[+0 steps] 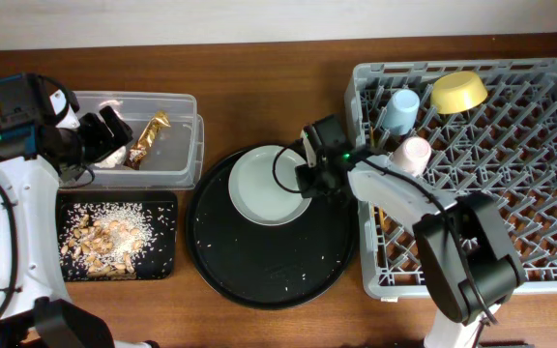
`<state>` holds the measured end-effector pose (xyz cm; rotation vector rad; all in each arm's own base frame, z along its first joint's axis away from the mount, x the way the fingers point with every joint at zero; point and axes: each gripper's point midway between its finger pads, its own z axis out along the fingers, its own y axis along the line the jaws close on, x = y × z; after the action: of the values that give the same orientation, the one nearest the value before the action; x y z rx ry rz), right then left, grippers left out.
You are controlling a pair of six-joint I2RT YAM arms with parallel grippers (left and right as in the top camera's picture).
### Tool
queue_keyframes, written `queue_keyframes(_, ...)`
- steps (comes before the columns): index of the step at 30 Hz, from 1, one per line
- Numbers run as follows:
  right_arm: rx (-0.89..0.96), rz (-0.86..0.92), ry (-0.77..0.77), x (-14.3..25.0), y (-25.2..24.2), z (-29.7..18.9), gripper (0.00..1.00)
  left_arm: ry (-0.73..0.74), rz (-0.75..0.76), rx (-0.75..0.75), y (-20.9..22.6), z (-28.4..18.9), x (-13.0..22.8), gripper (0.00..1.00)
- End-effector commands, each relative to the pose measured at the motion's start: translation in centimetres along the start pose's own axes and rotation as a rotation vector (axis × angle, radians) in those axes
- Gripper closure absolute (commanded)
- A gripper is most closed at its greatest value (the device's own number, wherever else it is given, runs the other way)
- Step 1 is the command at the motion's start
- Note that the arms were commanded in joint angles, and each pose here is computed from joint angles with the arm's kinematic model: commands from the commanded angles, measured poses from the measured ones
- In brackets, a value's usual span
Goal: Sort waste into correct bins and load items into the dishwasher rack
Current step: 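Reach right gripper to the white plate edge and grasp it, then lift the white plate with right gripper and stand it in the rack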
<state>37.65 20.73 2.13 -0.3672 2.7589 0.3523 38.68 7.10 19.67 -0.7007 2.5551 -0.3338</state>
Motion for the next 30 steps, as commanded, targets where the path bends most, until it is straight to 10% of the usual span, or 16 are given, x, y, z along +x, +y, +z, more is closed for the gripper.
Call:
queue_keyframes(1, 0.056, 0.005, -0.02, -0.1, -1.1, -0.1, 0.68, -0.011, 0.007, 0.002, -0.1, -0.4, -0.2, 0.01)
queue_keyframes(25, 0.043, 0.007, -0.002, 0.5, -1.2, 2.6, 0.96, -0.01, 0.007, 0.002, -0.1, -0.4, -0.2, 0.01)
queue_keyframes(30, 0.013, -0.008, -0.135, -4.2, 0.4, -2.4, 0.96, -0.011, 0.007, 0.002, -0.1, -0.4, -0.2, 0.01)
